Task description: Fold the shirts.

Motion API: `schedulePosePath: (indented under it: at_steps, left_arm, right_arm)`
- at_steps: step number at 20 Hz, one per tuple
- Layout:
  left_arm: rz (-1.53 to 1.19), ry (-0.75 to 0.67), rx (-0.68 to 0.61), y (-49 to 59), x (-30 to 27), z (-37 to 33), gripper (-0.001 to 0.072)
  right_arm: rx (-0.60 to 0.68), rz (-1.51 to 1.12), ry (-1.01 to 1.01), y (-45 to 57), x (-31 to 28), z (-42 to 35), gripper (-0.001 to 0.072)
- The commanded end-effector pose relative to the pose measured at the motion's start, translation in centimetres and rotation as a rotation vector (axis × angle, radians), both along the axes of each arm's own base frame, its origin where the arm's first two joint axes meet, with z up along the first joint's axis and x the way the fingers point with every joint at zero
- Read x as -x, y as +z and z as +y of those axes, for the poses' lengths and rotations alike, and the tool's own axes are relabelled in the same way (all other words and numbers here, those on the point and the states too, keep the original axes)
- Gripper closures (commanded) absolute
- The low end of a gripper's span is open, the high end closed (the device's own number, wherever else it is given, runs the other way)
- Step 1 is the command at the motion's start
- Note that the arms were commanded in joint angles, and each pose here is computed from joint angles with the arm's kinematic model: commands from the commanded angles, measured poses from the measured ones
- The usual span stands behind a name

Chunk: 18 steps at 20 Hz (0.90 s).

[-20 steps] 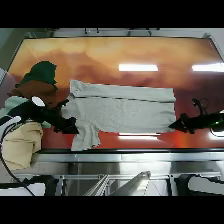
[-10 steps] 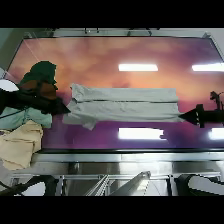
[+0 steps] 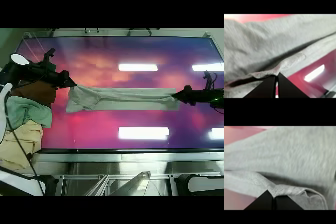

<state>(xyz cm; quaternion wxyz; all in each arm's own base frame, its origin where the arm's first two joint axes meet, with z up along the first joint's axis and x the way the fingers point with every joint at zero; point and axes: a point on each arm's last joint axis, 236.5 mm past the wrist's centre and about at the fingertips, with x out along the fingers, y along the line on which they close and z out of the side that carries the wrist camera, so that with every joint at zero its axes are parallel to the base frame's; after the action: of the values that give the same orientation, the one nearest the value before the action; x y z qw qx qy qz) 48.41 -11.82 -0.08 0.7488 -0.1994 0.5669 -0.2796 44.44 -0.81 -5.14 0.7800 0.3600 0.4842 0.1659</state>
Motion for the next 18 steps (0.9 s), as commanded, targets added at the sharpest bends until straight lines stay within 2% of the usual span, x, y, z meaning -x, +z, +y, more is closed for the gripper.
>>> schedulePosePath:
  at_steps: [1, 2, 3, 5, 6, 7, 9, 11, 12, 14, 15, 16, 17, 18]
  left_arm:
    - [0.022, -0.012, 0.018, -2.3, -3.2, -0.4, 0.0689]
    - [0.043, -0.037, 0.023, -2.7, -3.1, -0.9, 0.0686]
    - [0.07, -0.079, 0.028, -2.9, -2.6, -1.3, 0.0541]
    - [0.117, -0.127, 0.039, -2.4, -1.8, -1.5, 0.0108]
    - [0.131, -0.117, 0.042, -1.7, -1.9, -1.3, 0.0016]
    - [0.121, -0.112, 0.042, -0.8, -2.2, -0.8, 0.002]
    - [0.099, -0.105, 0.041, 0.8, -2.5, -0.5, 0.0021]
    - [0.087, -0.078, 0.041, 1.2, -2.6, -0.4, 0.0023]
    - [0.093, -0.066, 0.042, 0.8, -2.4, -0.6, 0.0083]
    - [0.131, -0.088, 0.046, -0.1, -1.3, -1.6, 0.0305]
    - [0.158, -0.108, 0.049, -0.4, -0.5, -2.1, 0.0382]
    - [0.177, -0.133, 0.062, -0.4, 0.2, -3.0, 0.0532]
    - [0.186, -0.171, 0.1, 0.0, 1.0, -4.7, 0.0709]
    - [0.18, -0.203, 0.14, 0.7, 1.4, -6.2, 0.0706]
  right_arm:
    - [0.048, -0.003, -0.026, -3.0, -2.7, -1.0, 0.0686]
    - [0.064, -0.001, -0.01, -3.6, -2.6, -1.1, 0.0549]
    - [0.1, -0.003, 0.018, -3.9, -2.4, -1.5, 0.0388]
    - [0.238, 0.003, 0.117, -3.9, -1.6, -3.5, 0.0245]
    - [0.307, 0.035, 0.149, -3.6, -1.2, -5.1, 0.0051]
    - [0.357, 0.072, 0.126, -3.3, -1.3, -6.7, 0.0012]
    - [0.376, 0.085, 0.096, -2.9, -1.9, -7.7, 0.0012]
    - [0.26, 0.101, 0.104, -3.4, -2.0, -5.1, 0.0012]
    - [0.196, 0.116, 0.134, -3.9, -1.8, -3.4, 0.0012]
    - [0.115, 0.175, 0.194, -5.5, -0.7, -0.7, 0.0014]
    - [0.09, 0.196, 0.22, -6.1, -0.3, 0.5, 0.0017]
    - [0.061, 0.207, 0.238, -6.3, -0.1, 1.6, 0.0104]
    - [0.034, 0.198, 0.252, -6.1, -0.3, 2.5, 0.0355]
    - [0.011, 0.153, 0.268, -5.5, -0.8, 3.3, 0.0551]
